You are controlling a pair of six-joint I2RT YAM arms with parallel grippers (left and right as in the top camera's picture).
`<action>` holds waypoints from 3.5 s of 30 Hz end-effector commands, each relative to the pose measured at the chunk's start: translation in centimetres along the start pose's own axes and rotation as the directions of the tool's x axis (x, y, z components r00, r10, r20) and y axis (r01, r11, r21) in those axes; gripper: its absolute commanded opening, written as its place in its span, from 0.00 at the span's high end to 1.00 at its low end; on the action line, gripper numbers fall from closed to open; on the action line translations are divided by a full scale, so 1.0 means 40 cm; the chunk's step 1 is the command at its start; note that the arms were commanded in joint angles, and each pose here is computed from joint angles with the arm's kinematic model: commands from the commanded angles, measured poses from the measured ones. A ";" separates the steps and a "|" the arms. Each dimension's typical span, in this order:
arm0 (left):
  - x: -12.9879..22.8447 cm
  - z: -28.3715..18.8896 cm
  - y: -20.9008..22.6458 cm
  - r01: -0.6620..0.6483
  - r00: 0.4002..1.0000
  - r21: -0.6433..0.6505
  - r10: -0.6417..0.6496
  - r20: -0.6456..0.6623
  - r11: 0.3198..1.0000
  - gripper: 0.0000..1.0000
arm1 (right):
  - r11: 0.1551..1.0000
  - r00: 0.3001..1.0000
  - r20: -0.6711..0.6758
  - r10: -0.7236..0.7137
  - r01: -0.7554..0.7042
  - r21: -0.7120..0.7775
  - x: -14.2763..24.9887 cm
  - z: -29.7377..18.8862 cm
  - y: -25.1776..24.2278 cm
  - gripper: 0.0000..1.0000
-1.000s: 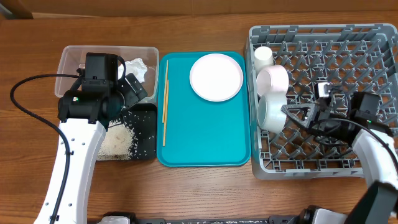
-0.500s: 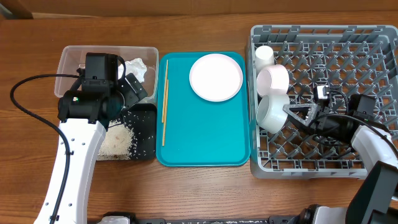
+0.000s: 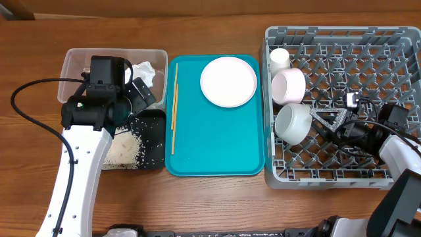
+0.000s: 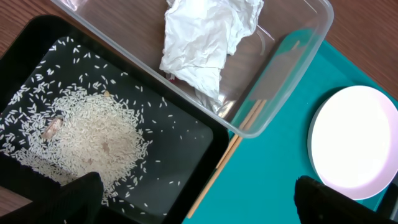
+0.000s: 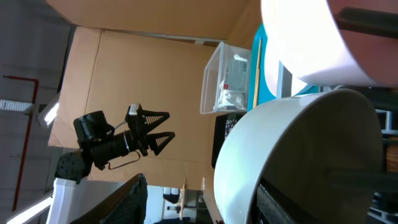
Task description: Sort waste into correct bins and load items into the dishwasher
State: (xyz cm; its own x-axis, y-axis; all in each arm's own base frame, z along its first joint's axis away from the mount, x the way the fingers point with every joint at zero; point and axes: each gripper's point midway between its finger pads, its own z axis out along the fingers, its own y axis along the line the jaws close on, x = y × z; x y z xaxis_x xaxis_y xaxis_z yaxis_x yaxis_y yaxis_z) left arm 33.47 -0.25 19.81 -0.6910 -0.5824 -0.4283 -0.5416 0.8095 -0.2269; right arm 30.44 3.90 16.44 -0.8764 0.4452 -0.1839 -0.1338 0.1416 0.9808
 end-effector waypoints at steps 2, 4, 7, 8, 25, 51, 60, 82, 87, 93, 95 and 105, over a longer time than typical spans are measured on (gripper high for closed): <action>-0.012 -0.013 -0.007 -0.012 1.000 0.014 0.012 0.018 1.000 0.00 | 0.995 0.999 0.034 0.013 -0.017 0.103 -0.047 -0.015 -0.018 0.46; -0.012 -0.013 -0.007 -0.012 1.000 0.014 0.012 0.018 1.000 0.00 | 0.981 0.999 0.051 0.013 -0.023 0.193 -0.069 -0.022 -0.040 0.46; -0.012 -0.013 -0.007 -0.012 1.000 0.014 0.012 0.018 1.000 0.00 | 0.939 0.997 0.074 0.010 -0.035 0.341 -0.101 -0.043 -0.069 0.45; -0.012 -0.013 -0.007 -0.012 1.000 0.014 0.012 0.018 1.000 0.00 | 0.923 0.997 0.079 0.004 -0.034 0.383 -0.112 -0.051 -0.072 0.45; -0.012 -0.013 -0.007 -0.012 1.000 0.014 0.012 0.018 1.000 0.00 | 0.624 0.971 -0.221 -0.095 0.231 0.747 -0.113 -0.055 0.133 0.46; -0.012 -0.013 -0.007 -0.012 1.000 0.014 0.012 0.018 1.000 0.00 | 0.661 0.888 -0.438 -0.140 0.413 0.626 0.252 0.468 0.255 0.00; -0.012 -0.013 -0.007 -0.012 1.000 0.014 0.012 0.018 1.000 0.00 | 0.676 0.866 -0.485 -0.123 0.431 0.598 0.371 0.526 0.207 0.20; -0.019 -0.024 -0.104 0.004 1.000 0.211 -0.003 -0.003 0.977 0.00 | 0.611 0.893 -0.303 -0.333 0.449 0.652 0.438 0.620 0.048 0.51; -0.099 -0.037 0.027 -0.005 0.988 -0.040 0.012 0.153 0.999 0.00 | 0.631 0.886 -0.296 -0.358 0.463 0.623 0.453 0.657 0.051 0.53; -0.200 -0.145 0.210 0.286 0.923 -0.165 -0.225 0.314 0.944 0.00 | 0.612 0.879 -0.314 -0.360 0.476 0.631 0.473 0.701 -0.021 0.55; -0.221 -0.174 0.241 0.339 0.901 -0.130 -0.281 0.332 0.932 0.00 | 0.593 0.877 -0.309 -0.368 0.478 0.648 0.469 0.712 -0.054 0.55; -0.237 -0.180 0.304 0.412 0.873 -0.133 -0.349 0.341 0.901 0.00 | 0.568 0.868 -0.228 -0.442 0.467 0.678 0.426 0.755 -0.100 0.57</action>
State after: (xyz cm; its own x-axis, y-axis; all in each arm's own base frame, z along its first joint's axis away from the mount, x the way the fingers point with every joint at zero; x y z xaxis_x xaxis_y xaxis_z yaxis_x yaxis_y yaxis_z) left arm 29.90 14.33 27.06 -0.2758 -0.7554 -0.5944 -0.8293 0.4996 -0.2502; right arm 29.26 37.84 7.36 -0.8359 0.0990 -0.5399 -0.1853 0.8750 0.4472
